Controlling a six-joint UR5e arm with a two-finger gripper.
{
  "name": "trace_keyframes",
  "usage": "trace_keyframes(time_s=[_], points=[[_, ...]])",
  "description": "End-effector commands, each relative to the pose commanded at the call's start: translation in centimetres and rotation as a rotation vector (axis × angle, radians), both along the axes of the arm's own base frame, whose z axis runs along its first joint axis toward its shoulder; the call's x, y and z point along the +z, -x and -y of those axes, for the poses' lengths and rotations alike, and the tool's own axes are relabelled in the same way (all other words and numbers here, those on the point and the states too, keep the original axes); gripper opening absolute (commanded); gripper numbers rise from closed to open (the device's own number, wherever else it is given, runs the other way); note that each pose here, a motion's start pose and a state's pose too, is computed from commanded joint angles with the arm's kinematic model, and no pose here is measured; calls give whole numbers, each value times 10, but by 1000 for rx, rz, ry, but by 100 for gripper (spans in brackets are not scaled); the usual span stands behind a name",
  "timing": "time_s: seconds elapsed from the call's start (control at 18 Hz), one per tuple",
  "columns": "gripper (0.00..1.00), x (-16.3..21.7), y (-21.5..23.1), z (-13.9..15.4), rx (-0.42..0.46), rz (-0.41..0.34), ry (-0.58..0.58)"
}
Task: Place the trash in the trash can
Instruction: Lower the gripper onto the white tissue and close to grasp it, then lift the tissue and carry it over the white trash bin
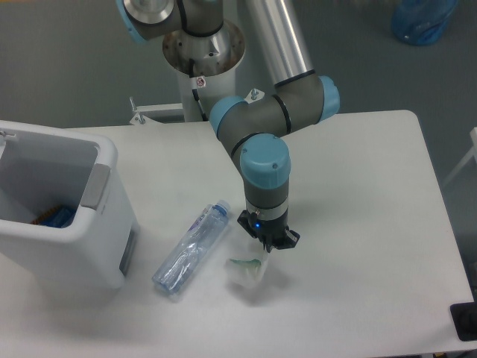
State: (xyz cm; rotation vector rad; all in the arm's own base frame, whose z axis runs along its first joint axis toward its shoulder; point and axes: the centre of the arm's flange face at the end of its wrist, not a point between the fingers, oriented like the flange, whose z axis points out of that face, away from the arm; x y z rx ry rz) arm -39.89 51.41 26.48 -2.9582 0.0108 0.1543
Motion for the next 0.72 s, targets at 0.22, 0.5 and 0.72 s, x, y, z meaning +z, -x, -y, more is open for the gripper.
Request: trace_keyframes(time_s=[0.22,0.5,0.72], points=[[0,29,19,-7,92,53,-141],[0,69,23,-14,187,117,-281],[0,98,15,-13,206,177,-381]])
